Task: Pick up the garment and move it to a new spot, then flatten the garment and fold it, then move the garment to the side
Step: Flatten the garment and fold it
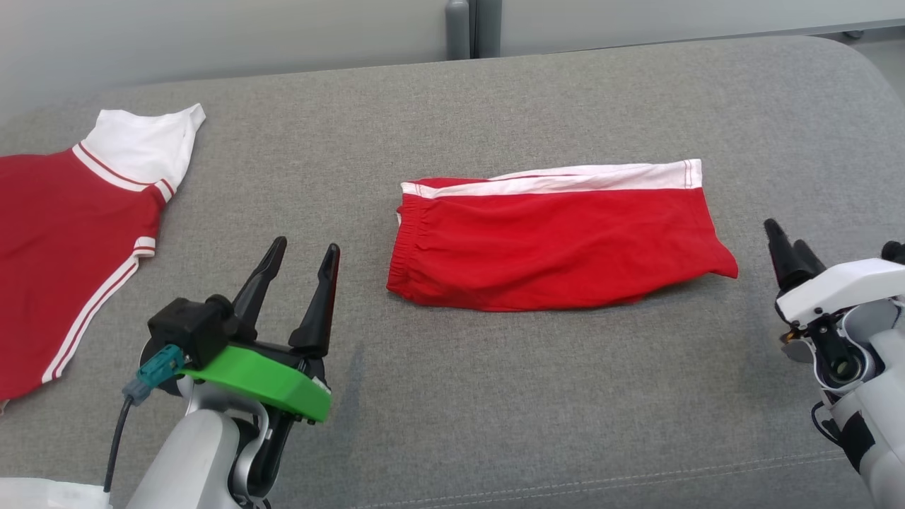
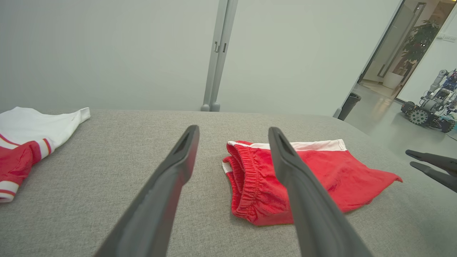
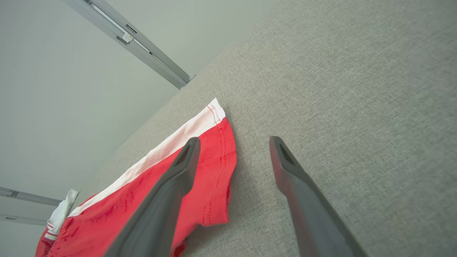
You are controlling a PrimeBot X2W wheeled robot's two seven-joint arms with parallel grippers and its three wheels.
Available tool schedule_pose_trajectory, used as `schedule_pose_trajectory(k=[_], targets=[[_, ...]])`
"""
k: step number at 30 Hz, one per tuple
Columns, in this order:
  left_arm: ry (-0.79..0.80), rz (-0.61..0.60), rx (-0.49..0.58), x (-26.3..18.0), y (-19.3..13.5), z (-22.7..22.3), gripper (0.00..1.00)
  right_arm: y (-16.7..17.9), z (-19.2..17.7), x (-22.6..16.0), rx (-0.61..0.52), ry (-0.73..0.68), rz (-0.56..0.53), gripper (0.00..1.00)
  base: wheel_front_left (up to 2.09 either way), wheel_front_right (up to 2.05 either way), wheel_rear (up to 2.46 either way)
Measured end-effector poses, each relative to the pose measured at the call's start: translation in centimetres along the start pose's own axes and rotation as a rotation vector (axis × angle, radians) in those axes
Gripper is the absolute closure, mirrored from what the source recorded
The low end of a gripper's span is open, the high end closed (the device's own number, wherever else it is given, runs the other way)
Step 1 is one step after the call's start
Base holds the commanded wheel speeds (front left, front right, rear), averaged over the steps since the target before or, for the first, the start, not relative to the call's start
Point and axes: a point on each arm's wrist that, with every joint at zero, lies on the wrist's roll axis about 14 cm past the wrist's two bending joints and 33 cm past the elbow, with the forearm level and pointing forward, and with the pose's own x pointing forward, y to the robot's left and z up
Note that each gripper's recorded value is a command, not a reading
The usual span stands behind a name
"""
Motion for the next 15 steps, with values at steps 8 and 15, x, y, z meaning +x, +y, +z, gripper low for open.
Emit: schedule_pose_trajectory(k=[8, 15], targets=[[0.006, 0.011, -0.012, 0.1, 0.1, -0.4, 0.00, 0.6, 2.2, -0.3, -0.040, -0.112, 0.025, 0.00, 0.00, 0.00, 0.00], [0.025, -0.012, -0.020, 0.4, -0.6, -1.0, 0.00, 0.7, 1.1, 0.1, -0.072, -0.087, 0.017, 0.00, 0.00, 0.00, 0.00]])
